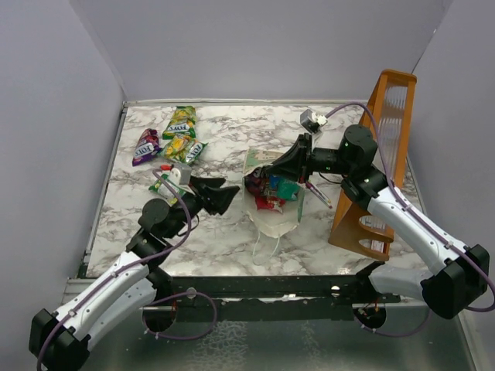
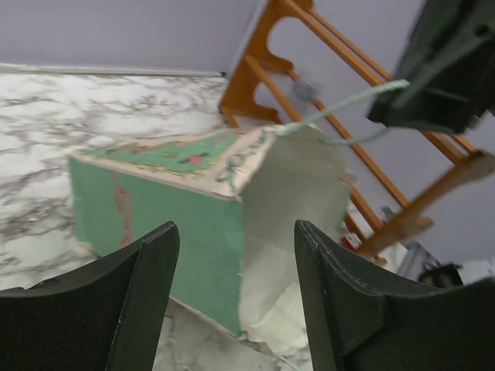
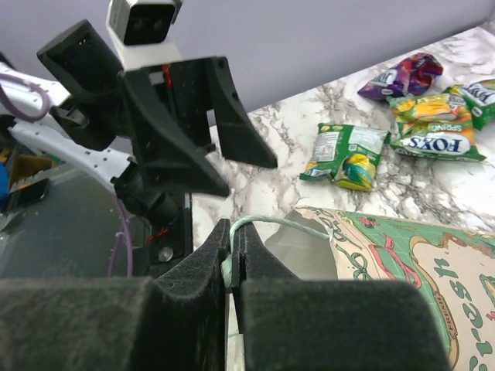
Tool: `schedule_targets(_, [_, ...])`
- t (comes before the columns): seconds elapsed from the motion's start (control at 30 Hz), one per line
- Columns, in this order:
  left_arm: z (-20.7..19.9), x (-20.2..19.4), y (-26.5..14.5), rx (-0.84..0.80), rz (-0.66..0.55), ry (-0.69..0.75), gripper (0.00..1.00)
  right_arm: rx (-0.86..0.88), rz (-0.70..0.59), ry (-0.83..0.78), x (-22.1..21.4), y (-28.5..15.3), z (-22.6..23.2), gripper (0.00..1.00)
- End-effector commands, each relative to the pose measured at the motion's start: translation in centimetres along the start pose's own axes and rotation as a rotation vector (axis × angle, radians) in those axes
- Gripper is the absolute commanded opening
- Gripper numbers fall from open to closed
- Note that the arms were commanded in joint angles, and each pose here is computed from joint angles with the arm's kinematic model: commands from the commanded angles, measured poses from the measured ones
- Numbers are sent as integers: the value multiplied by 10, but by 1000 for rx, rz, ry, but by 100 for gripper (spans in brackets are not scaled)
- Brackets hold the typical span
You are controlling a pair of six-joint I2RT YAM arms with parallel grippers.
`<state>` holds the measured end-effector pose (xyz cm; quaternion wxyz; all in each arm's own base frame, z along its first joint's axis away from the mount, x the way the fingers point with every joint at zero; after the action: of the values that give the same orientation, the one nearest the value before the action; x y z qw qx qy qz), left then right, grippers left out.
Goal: Take the snacks out of the paper bag
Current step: Take out the snack from the paper bag.
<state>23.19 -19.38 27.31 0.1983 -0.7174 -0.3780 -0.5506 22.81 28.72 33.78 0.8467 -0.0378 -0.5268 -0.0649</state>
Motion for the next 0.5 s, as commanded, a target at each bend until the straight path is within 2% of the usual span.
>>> schedule_targets(0.0, [-50, 2, -9, -184, -76, 72, 63, 89, 22, -10, -5, 3, 14, 1])
schedule_targets(0.17, [-75, -33, -15, -226, 27, 163, 57, 45, 7, -2, -2, 5, 7, 1])
schedule_targets(0.3, [-90, -53, -24, -226, 77, 248, 57, -6, -6, 12, 1, 6, -2, 1])
schedule_targets(0.4, [-108, -72, -23, -223, 156, 408, 57, -16, -8, 21, 1, 7, -5, 1])
schedule_targets(0.47, [-112, -84, -15, -156, 227, 536, 57, -21, -4, 25, 1, 7, -6, 1])
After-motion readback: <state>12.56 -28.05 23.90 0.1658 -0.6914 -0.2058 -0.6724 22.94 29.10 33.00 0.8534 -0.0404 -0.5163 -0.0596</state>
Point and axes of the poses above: each gripper's point midway between its finger pads, its own y axis out along the fingers, its own z axis along the line the jaws close on, x = y × z, the point moved 1 cm from there along -y, back along the fingers, and after that the axes turned 10 degrees about y, right-handed, at the moved point
